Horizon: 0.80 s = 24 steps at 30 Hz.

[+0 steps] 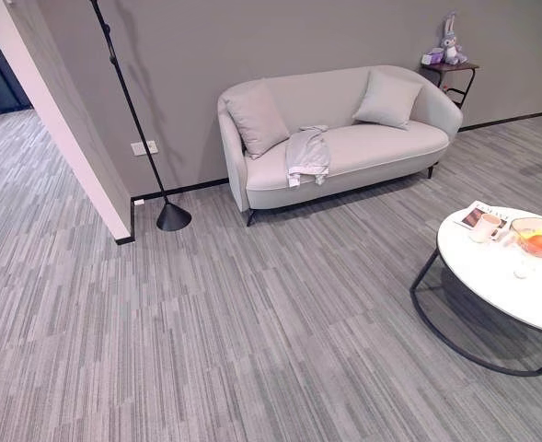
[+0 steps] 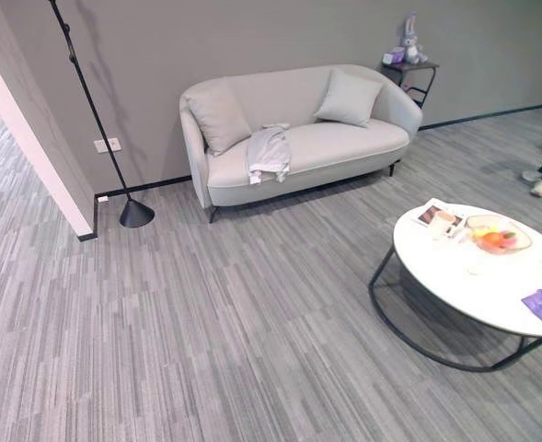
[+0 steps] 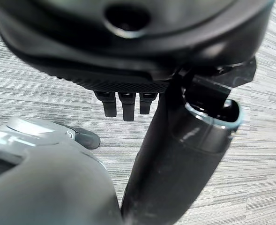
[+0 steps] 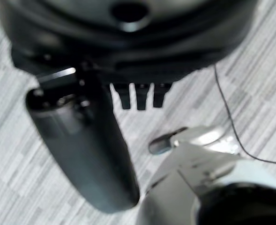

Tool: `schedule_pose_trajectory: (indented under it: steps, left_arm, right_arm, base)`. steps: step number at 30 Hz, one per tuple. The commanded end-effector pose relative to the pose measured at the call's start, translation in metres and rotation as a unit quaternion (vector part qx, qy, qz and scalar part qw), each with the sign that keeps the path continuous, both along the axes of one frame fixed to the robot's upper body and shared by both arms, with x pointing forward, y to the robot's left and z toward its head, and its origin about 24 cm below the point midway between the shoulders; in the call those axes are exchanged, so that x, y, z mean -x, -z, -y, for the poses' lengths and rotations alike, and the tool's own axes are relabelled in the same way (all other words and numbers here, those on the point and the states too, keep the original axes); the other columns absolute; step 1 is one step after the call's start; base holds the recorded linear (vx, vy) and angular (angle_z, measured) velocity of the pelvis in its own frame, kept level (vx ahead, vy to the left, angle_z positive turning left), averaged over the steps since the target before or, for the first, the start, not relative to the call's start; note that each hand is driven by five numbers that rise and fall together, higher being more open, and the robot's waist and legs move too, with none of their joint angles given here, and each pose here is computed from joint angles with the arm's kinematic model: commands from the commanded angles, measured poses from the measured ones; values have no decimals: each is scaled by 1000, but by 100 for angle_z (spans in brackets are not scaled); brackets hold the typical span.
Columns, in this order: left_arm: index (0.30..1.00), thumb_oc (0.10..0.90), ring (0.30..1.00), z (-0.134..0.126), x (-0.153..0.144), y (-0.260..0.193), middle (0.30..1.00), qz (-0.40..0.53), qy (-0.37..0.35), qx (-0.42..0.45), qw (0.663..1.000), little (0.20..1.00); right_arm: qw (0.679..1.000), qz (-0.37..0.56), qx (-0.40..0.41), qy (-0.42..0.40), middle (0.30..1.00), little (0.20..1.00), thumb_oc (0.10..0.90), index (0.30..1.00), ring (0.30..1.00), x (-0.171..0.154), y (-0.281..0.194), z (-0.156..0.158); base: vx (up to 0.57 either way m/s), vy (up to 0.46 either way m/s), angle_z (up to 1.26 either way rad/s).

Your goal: Hang the clothes on the sofa on the clothes rack.

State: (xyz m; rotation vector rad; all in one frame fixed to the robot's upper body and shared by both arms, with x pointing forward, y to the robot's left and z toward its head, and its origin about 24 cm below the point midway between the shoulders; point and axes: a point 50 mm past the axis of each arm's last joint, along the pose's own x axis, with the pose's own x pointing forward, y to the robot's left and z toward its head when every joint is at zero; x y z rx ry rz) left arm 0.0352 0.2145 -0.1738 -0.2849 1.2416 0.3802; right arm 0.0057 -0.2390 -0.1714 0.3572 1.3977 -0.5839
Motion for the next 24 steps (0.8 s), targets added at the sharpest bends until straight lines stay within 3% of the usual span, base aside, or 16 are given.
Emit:
schedule_pose_trajectory:
  steps: [1,9,12,17,24]
  left_arm:
    - [900,800,900,31,-19,2,900,25,40,27,999,900]
    - [900,800,900,35,-34,0,900,43,62,31,997,900]
    - [900,800,900,31,-26,1,900,28,56,27,998,900]
    - [900,800,900,28,-28,1,900,28,60,16,998,900]
    - [900,800,900,20,-27,0,900,26,67,-3,997,900]
  right_arm:
    - [1000,-9,21,-9,900,900,800,900,900,-2,-5,15]
    - [999,9,29,-18,900,900,800,900,900,-19,-8,25]
    - [999,25,32,3,900,900,800,900,900,-22,-8,25]
    - [998,43,36,36,900,900,800,900,900,-31,-9,26]
    - [999,28,23,6,900,900,800,900,900,-26,-6,18]
  base:
    - [25,94,0]
    - [-42,133,-3]
    - [225,34,13]
    - [296,-194,1]
    - [415,-298,23]
